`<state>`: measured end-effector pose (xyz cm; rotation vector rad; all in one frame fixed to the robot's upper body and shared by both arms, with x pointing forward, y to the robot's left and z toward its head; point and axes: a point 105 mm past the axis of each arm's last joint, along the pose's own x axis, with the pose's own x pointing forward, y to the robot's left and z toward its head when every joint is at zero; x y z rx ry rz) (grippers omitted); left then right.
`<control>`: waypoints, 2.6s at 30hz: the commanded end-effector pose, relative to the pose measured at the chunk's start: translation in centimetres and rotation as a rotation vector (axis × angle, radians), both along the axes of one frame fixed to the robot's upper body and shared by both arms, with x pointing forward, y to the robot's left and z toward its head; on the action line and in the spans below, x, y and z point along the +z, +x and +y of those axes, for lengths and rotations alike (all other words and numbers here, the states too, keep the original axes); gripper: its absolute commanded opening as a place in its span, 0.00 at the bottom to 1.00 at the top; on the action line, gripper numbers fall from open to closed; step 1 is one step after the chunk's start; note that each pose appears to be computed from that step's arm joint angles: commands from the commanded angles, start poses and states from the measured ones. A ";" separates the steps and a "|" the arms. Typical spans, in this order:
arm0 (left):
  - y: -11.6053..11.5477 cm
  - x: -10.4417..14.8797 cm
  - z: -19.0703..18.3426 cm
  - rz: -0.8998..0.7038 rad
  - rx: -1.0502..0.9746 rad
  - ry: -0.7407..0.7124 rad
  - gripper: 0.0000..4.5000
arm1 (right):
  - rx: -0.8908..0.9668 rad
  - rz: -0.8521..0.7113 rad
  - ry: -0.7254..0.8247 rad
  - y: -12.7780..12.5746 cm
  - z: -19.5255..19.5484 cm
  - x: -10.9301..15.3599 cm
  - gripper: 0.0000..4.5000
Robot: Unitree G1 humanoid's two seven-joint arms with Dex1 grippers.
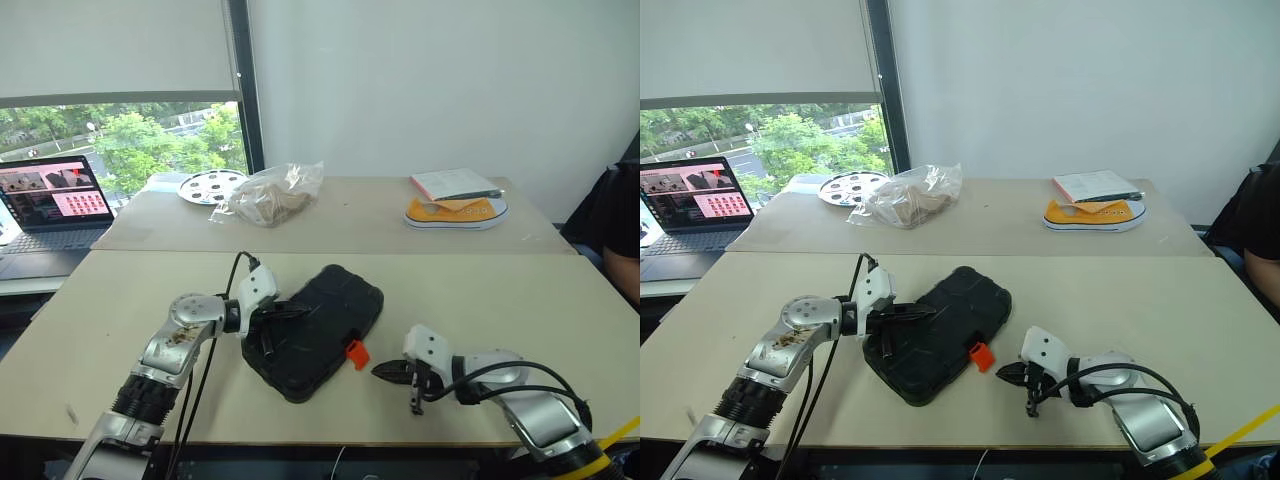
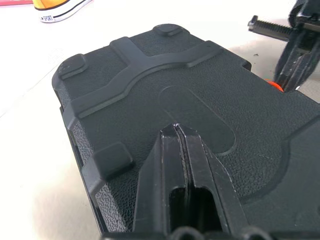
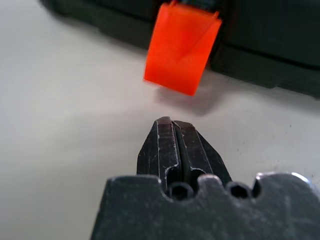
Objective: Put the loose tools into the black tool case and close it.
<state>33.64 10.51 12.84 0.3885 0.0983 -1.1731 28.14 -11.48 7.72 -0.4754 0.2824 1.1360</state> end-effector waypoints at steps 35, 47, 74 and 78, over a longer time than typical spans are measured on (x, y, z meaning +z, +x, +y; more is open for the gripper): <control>-0.1 -2.8 0.8 0.096 0.023 0.067 0.00 | -0.020 -0.282 0.321 0.1 1.7 4.3 0.01; -0.1 -2.9 0.6 0.096 0.005 0.082 0.00 | -0.110 -0.073 0.136 -1.0 -1.6 0.6 0.01; -0.2 -4.4 0.6 0.142 0.014 0.136 0.00 | -0.083 -0.070 0.144 1.1 2.1 -0.3 0.01; -0.1 -4.4 0.5 0.141 0.010 0.134 0.00 | -0.043 -0.057 0.090 1.1 2.7 -0.8 0.01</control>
